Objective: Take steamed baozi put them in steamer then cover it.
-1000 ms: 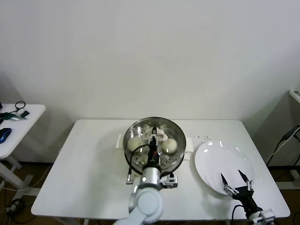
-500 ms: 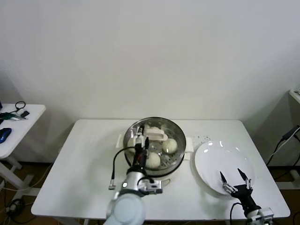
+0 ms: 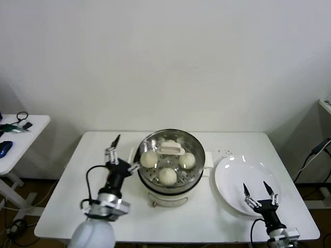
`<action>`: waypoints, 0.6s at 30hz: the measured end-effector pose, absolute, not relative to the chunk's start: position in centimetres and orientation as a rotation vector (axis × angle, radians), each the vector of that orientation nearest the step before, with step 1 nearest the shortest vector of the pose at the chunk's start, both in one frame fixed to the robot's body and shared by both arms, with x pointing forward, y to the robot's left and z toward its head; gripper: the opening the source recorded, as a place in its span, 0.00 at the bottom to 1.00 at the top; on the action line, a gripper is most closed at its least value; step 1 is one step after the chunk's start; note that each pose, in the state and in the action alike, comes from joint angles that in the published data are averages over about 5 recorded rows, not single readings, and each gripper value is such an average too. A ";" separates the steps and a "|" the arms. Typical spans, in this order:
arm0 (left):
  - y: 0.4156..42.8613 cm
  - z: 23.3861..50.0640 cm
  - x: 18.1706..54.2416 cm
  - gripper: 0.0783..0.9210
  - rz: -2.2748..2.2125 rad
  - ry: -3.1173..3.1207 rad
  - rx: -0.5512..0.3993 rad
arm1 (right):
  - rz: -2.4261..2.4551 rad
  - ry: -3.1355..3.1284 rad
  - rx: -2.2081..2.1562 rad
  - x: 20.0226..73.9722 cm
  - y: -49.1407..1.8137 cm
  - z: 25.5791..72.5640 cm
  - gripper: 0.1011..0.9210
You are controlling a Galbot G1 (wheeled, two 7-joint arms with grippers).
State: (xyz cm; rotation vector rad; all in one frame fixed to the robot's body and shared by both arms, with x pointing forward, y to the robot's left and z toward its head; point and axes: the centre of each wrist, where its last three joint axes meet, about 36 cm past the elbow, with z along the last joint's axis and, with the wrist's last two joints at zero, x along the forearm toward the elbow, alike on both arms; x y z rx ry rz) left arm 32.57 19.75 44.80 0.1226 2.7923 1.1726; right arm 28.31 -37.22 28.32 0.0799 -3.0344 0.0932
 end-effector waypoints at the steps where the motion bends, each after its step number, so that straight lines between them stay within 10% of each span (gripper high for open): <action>1: 20.7 44.5 32.3 0.88 1.106 2.832 0.120 | 0.091 -3.038 0.075 28.3 -37.1 28.2 0.88; 18: 29.6 35.8 26.4 0.88 0.309 3.151 0.049 | 0.069 -3.053 0.046 28.5 -36.3 27.3 0.88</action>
